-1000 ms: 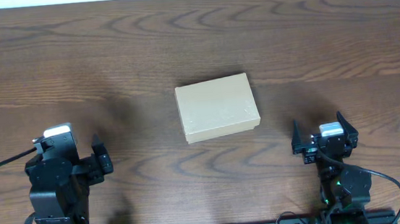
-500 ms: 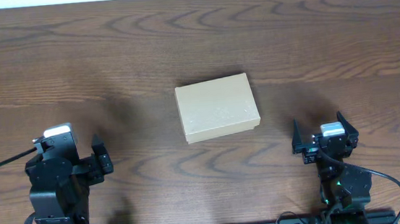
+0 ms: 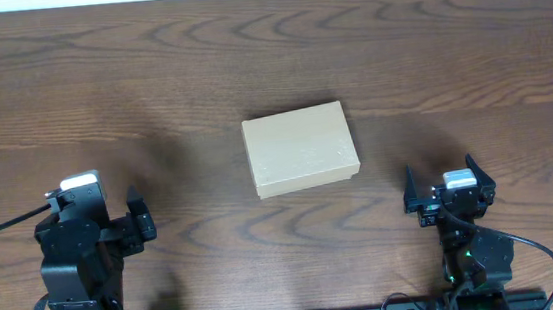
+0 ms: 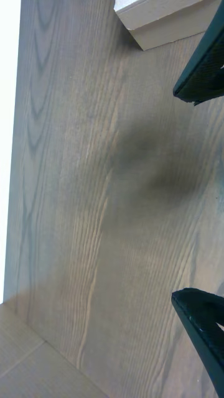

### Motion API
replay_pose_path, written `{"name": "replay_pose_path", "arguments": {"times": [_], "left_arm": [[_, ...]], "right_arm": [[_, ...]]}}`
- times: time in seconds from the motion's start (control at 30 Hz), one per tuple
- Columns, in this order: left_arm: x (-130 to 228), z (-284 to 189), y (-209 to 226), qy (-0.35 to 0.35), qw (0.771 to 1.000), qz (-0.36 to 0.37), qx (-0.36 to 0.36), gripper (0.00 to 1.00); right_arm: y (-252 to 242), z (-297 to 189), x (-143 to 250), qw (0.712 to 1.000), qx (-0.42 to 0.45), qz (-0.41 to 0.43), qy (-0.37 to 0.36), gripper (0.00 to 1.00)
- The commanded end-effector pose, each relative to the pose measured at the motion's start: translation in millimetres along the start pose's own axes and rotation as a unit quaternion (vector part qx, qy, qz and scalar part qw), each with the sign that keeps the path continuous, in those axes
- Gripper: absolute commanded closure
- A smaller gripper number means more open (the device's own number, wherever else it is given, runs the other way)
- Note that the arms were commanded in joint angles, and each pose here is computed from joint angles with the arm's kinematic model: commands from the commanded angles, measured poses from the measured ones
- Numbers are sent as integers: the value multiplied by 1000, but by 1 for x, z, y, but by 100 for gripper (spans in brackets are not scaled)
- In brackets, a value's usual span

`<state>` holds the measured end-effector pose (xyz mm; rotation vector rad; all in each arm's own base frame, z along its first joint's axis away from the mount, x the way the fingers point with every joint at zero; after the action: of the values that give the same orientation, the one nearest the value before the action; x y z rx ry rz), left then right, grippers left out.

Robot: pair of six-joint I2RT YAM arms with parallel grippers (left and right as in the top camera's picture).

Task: Pack container

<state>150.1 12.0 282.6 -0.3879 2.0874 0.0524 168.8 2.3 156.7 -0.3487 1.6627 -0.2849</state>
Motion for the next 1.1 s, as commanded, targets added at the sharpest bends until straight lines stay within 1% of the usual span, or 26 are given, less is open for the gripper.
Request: {"name": "replay_pose_path", "arguments": {"times": [0.0,0.23,0.3,0.4,0.47,0.53,0.63,0.73,0.8,1.07], "left_arm": [[-1,-1,1,-3,1000,-1,-5,5],[-1,-1,1,-2,1000,1,-7,5],[-4,0,-3,-11,1000,-9,11,5],[-23,3,-13,-76,996,-21,50,5],[-38,5,-20,-142,987,-19,71,5],[-48,7,-25,-191,978,-13,88,5],[-54,9,-31,-257,959,5,115,5],[-50,11,-30,-295,948,0,122,5],[-43,12,-28,-311,943,9,121,5],[-12,16,-19,-331,936,59,103,5]], "right_arm": [[1,0,0,1000,-2,7,0,1],[1,0,0,1000,-2,7,0,1],[1,0,0,1000,-2,7,0,1],[1,0,0,1000,-2,7,0,1],[1,0,0,1000,-2,7,0,1],[1,0,0,1000,-2,7,0,1],[1,0,0,1000,-2,7,0,2],[1,0,0,1000,-2,7,0,1],[1,0,0,1000,-2,7,0,1],[1,0,0,1000,-2,7,0,1]]}}
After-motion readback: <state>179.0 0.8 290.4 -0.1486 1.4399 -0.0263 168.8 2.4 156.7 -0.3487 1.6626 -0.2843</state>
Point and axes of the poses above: each gripper's point midway between its finger pads, its own z axis out along the fingers, its own y axis along the line the jaws close on, x = y × z, the point moved 8 cm from there along -z, back along the fingers, and after that the axes turned 12 degrees about -z, right-handed, at the moved point
